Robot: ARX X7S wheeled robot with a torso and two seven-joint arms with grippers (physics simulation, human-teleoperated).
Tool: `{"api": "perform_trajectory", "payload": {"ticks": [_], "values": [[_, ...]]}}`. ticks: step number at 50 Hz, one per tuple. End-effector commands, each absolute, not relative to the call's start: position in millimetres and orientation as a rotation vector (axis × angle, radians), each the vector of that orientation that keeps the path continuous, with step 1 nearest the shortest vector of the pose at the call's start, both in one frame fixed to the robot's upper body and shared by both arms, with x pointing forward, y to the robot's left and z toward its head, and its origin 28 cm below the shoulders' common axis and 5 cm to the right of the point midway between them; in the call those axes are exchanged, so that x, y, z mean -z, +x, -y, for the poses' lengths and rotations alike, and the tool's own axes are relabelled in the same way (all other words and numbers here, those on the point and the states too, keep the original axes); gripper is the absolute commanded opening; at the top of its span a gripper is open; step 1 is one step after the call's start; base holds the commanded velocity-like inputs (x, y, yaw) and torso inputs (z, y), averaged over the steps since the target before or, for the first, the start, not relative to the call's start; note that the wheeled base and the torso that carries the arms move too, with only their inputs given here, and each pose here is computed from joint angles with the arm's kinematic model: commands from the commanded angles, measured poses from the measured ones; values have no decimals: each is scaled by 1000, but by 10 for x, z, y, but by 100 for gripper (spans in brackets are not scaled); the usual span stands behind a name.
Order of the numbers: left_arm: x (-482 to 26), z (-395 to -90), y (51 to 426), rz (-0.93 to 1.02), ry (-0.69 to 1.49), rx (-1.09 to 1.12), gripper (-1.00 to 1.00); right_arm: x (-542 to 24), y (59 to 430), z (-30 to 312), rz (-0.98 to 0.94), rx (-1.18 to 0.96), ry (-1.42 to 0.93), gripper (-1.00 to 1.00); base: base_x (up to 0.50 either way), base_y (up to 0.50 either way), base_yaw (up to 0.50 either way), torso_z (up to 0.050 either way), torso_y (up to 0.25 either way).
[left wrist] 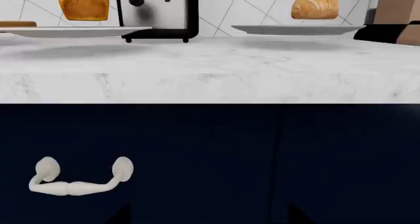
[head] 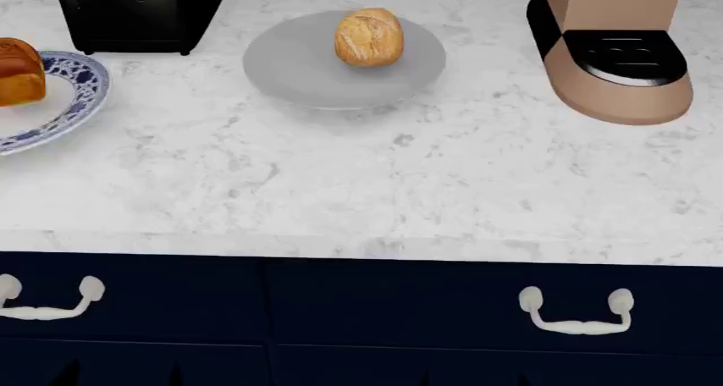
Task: Place all breads on the cutting board.
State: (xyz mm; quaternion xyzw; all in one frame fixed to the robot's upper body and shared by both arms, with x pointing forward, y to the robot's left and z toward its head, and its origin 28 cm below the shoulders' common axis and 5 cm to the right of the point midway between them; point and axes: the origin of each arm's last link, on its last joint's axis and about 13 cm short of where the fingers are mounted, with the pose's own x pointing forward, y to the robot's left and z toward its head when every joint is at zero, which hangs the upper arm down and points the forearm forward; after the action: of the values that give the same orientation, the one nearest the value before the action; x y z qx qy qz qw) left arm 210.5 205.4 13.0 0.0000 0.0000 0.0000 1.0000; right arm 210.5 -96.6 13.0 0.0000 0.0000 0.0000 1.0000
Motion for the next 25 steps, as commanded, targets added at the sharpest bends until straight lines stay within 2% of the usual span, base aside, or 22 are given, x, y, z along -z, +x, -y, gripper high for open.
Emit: {"api": "perform_trajectory", "payload": {"ticks": [1,21,25], "values": [[-130,-2055,2105,0,0,0,100,-130,2105,963,0,0,0,100,0,0,0,0,0],[-104,-2027,2092,-1,55,4,100,-178,2074,944,5,5,-50,100,0,0,0,0,0],[-241,-2046,2107,-1,107,-42,100,-335,2085,938,1,-26,-27,100,0,0,0,0,0]]}}
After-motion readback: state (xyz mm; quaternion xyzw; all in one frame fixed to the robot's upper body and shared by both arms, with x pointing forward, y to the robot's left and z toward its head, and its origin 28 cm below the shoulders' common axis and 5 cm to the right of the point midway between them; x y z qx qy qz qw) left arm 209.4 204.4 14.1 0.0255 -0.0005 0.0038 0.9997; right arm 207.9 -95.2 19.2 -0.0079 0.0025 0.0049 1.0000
